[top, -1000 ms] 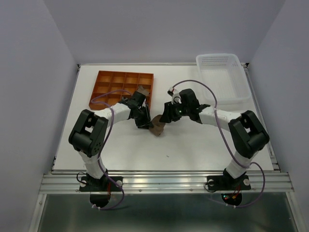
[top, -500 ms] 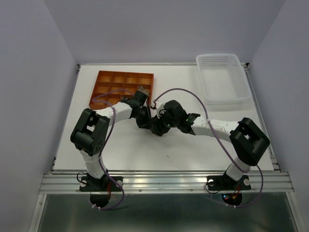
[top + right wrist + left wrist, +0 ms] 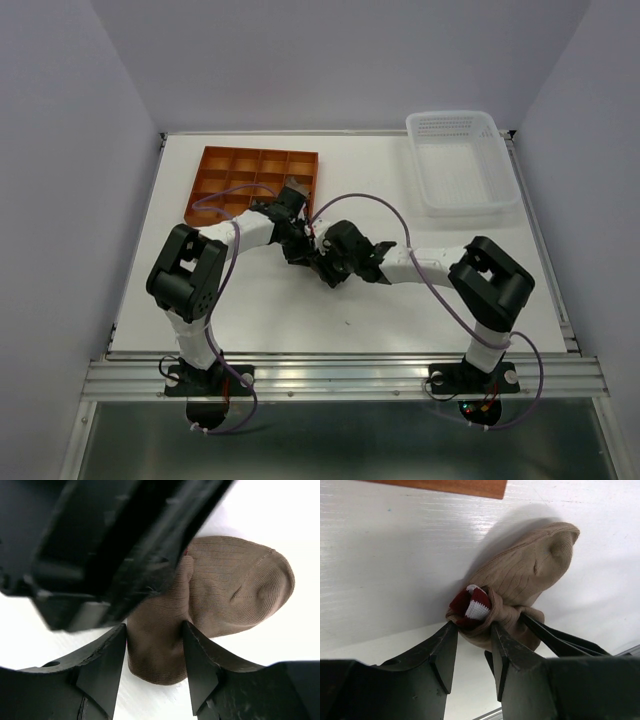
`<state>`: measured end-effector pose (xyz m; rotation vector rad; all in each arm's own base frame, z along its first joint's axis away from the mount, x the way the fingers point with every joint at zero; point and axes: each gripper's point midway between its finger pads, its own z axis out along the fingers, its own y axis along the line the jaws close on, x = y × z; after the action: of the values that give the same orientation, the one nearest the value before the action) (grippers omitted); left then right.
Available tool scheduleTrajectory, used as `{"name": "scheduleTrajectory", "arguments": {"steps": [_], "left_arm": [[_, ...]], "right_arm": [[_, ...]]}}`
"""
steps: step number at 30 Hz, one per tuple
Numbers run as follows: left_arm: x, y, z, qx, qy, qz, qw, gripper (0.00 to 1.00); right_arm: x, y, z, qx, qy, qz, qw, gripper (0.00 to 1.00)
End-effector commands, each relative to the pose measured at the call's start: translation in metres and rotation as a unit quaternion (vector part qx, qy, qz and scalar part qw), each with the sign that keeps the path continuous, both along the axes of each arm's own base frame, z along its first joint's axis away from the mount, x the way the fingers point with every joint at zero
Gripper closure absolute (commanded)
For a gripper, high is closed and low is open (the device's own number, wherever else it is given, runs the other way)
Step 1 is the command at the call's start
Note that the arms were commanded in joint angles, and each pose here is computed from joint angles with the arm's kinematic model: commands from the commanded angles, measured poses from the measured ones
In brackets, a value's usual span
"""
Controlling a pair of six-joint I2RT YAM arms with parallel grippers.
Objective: Roll the socks
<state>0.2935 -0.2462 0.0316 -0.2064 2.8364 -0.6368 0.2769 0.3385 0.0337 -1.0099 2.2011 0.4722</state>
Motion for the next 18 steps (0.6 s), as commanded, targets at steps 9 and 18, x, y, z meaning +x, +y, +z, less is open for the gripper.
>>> {"name": "scheduleTrajectory", "arguments": {"steps": [9, 18], "left_arm": [[0.008, -0.011, 0.028, -0.027, -0.021, -0.013, 0.999, 0.56], [0.019, -0.002, 0.046, -0.027, -0.046, 0.001, 0.999, 0.51]], "right_arm": [[0.015, 0.002, 0.001, -0.075, -0.11, -0.058, 0.989, 0.68], [-0.007, 0.024, 0.019, 0.001, -0.057, -0.032, 0.998, 0.7]]}}
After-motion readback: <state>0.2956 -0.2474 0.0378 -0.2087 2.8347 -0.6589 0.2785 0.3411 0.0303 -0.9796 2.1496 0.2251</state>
